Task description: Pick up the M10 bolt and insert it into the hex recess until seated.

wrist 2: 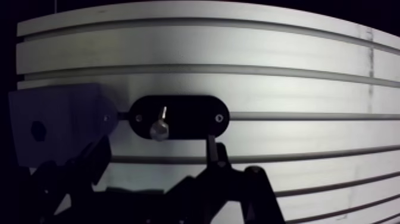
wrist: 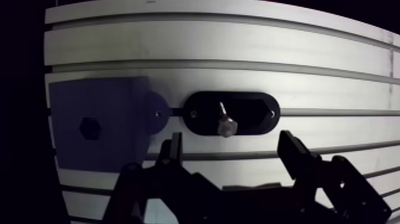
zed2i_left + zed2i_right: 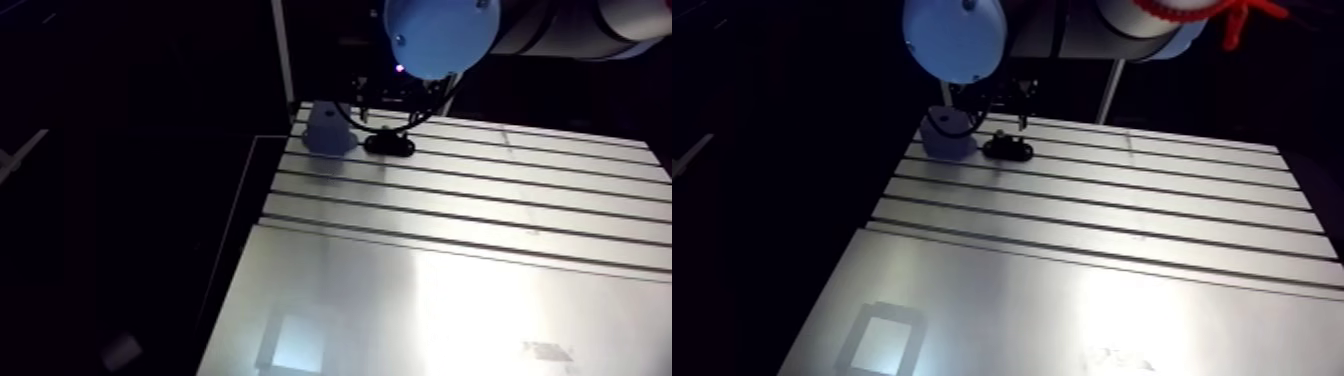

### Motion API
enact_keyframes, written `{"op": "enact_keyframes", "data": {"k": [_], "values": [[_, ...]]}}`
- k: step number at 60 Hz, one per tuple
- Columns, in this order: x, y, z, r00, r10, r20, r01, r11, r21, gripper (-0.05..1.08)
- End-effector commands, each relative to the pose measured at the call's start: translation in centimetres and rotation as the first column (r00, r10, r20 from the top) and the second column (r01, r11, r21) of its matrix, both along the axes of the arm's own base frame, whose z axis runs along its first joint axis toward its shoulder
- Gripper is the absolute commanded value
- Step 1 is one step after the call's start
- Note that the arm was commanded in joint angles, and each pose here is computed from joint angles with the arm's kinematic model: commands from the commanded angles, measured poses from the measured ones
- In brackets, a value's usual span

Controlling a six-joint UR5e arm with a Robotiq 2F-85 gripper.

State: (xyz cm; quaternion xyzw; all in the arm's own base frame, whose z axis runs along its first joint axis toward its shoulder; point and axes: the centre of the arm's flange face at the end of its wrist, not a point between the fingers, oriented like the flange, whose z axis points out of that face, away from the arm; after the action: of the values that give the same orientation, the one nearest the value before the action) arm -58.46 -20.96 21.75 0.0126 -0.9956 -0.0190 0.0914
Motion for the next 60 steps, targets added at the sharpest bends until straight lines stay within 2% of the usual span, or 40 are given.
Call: {"op": "enact_keyframes", "data": {"k": [1, 30, 42, 60], "values": [[-0.1, -0.3, -0.4, 1.000, 0.005, -0.003, -0.005, 1.000, 0.001, 0.15], [-0.2, -0.3, -1.4, 1.000, 0.009, 0.010, -0.009, 1.000, 0.004, 0.31], [-0.2, -0.3, -1.7, 1.000, 0.011, 0.015, -0.011, 1.000, 0.005, 0.33], [-0.3, -0.3, -1.7, 1.000, 0.011, 0.014, -0.011, 1.000, 0.005, 0.41]]}}
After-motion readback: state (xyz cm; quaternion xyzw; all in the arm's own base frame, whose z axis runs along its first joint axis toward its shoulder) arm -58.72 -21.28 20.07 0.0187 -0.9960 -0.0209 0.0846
